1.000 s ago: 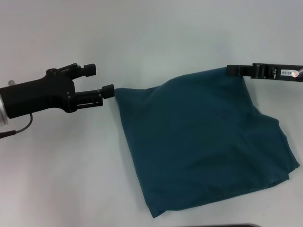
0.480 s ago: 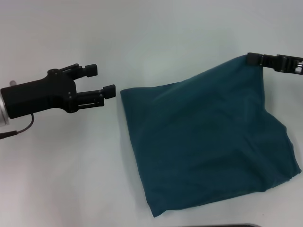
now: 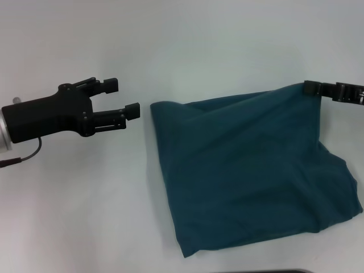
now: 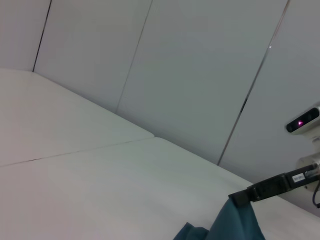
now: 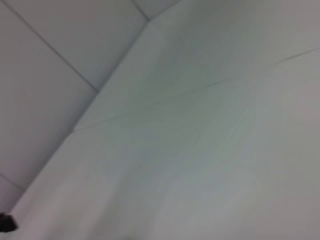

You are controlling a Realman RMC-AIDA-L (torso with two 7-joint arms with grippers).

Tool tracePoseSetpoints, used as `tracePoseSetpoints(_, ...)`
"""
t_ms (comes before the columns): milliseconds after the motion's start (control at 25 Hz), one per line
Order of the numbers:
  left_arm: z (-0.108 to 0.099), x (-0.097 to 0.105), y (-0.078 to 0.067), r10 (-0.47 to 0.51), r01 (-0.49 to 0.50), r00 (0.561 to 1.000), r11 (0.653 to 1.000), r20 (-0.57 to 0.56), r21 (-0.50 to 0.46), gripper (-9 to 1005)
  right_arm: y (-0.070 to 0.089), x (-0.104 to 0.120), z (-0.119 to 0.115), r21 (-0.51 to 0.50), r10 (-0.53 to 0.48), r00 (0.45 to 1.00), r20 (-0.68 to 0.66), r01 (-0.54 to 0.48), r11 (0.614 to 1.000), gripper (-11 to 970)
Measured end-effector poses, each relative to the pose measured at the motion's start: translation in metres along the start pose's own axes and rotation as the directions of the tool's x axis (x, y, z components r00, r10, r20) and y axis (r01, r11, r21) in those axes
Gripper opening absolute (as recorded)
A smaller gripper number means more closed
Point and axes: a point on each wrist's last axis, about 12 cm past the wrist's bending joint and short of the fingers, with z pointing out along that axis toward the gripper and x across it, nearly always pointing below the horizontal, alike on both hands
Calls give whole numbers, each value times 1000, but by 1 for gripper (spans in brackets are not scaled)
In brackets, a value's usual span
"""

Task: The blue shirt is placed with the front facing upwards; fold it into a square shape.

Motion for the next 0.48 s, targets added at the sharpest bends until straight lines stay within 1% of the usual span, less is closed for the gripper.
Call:
tracePoseSetpoints(80, 0, 0, 0, 0, 0, 1000, 1000, -1, 1, 907, -4, 2, 1, 36, 4, 1000, -8, -3, 999, 83)
tracePoseSetpoints(240, 1, 0, 0, 0, 0, 1000, 1000, 0, 1, 907, -7, 4, 3, 69, 1, 1000, -9, -1, 998, 94)
tracePoseSetpoints(480, 1, 0, 0, 0, 0, 1000, 1000, -1, 3, 907, -6, 2, 11, 67, 0, 1000, -8, 0, 998, 111)
